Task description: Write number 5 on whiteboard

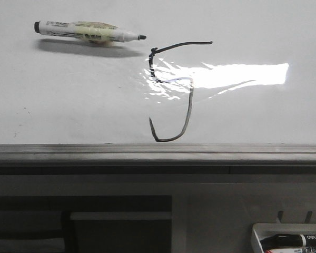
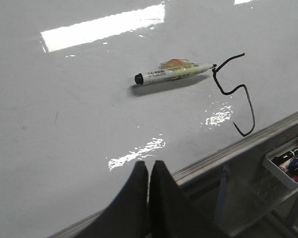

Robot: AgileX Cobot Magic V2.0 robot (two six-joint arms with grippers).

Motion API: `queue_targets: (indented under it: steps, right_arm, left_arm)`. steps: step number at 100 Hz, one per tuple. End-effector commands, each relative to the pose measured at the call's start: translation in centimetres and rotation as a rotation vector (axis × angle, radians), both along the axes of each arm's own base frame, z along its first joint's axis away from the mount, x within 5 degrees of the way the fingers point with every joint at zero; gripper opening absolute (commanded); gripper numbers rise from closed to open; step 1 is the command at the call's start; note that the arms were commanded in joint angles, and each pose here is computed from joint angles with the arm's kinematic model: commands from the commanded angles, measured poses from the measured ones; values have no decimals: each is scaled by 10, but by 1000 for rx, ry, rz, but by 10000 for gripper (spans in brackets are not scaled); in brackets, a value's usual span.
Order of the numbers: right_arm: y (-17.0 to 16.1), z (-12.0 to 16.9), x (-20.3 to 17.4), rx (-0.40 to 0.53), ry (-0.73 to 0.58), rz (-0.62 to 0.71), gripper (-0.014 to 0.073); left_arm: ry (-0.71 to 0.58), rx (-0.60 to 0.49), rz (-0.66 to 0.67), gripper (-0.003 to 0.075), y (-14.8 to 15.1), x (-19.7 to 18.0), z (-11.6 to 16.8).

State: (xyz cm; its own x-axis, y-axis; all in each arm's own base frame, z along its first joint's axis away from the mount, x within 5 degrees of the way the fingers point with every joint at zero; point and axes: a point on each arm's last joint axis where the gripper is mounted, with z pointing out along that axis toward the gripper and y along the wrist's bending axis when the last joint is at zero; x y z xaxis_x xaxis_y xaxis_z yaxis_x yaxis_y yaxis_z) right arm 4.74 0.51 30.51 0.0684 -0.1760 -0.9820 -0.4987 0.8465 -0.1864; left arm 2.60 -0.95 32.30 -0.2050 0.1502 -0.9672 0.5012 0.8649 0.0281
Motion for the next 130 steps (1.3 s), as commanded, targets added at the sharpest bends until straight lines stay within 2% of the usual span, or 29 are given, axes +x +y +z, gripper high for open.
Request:
queue_targets:
  steps: [1,15,21,26,40,51,62,73,96,130]
  right_arm:
    - [1,13,-1,6,-74,15,-61]
    - [1,13,-1,6,-74,15,-61]
    - [1,13,-1,6,-74,15,-61]
    - [1,13,-1,6,-74,15,-61]
    - [1,13,-1,6,-74,15,-61]
    - [1,13,-1,6,-74,15,-61]
    - [1,13,-1,6,-74,15,-61]
    - [1,13,-1,6,-74,15,-61]
    - [1,13,-1,6,-74,15,-61]
    - [1,13,-1,6,-74,15,-61]
  left_arm:
    - [-70,-58,-7,-20,-2,1,13]
    - [-60,-23,4,-20,-3,6,1]
    - [-98,45,28,-20,-1,9,-8]
    - [-99,61,44,-20,-2,12,-19]
    - [-212,34,104,-20,-6,19,-60]
    - [-286,-58,162,-20,-7,22,-89]
    - [-207,-149,212,-20,-7,25,-118]
    - [-49,-160,245,-20,-7,26,-137]
    - [6,-192,279,-20,-6,25,-141]
    - [5,-193,281,-20,-6,25,-141]
